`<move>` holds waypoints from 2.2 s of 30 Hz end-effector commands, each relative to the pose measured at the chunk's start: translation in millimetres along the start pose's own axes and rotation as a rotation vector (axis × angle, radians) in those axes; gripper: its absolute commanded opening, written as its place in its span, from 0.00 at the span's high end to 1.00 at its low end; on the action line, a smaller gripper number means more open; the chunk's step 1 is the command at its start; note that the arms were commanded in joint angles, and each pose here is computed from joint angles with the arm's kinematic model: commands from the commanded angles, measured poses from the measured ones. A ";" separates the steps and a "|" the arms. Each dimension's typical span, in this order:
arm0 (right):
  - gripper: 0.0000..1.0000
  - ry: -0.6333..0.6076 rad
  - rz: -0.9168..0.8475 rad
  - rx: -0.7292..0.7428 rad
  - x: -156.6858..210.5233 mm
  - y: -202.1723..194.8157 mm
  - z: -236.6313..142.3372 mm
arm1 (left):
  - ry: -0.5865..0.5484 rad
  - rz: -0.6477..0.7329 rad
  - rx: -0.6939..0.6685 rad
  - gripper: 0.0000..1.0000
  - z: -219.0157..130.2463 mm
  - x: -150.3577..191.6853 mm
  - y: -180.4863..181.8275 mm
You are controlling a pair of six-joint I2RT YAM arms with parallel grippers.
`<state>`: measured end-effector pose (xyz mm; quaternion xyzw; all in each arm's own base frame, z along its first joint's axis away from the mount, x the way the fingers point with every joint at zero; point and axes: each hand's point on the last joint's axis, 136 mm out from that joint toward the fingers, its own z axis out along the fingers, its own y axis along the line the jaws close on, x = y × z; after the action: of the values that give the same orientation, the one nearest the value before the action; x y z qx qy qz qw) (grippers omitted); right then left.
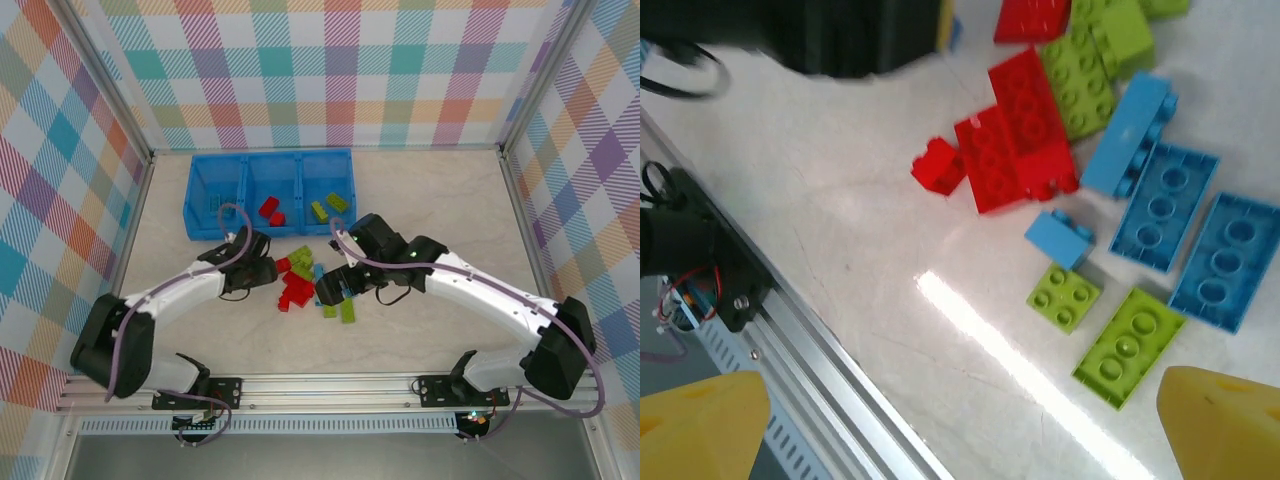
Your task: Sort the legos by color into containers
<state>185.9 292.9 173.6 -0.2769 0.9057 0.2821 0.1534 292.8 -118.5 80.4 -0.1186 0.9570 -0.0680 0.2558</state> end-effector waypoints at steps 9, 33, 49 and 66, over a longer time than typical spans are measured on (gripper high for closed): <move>0.00 -0.078 -0.002 -0.046 -13.3 13.6 -13.2 | -0.325 -0.255 -0.139 0.51 -30.8 -201.8 65.6; 0.00 -0.177 0.136 0.168 -18.6 -36.6 -12.1 | -0.367 -0.266 0.041 0.11 -75.2 -252.3 38.1; 0.03 -0.034 0.286 0.291 -4.9 -104.9 57.9 | -0.312 0.990 0.520 0.03 -194.9 -2.6 -96.6; 0.28 -0.049 -0.009 0.323 -91.9 -80.2 129.5 | -0.471 1.262 0.397 0.00 -162.0 39.3 -39.5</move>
<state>307.5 344.5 81.8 -0.2019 0.9459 0.1552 0.2012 182.4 -154.2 205.5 0.4805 0.7539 -0.0693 0.4427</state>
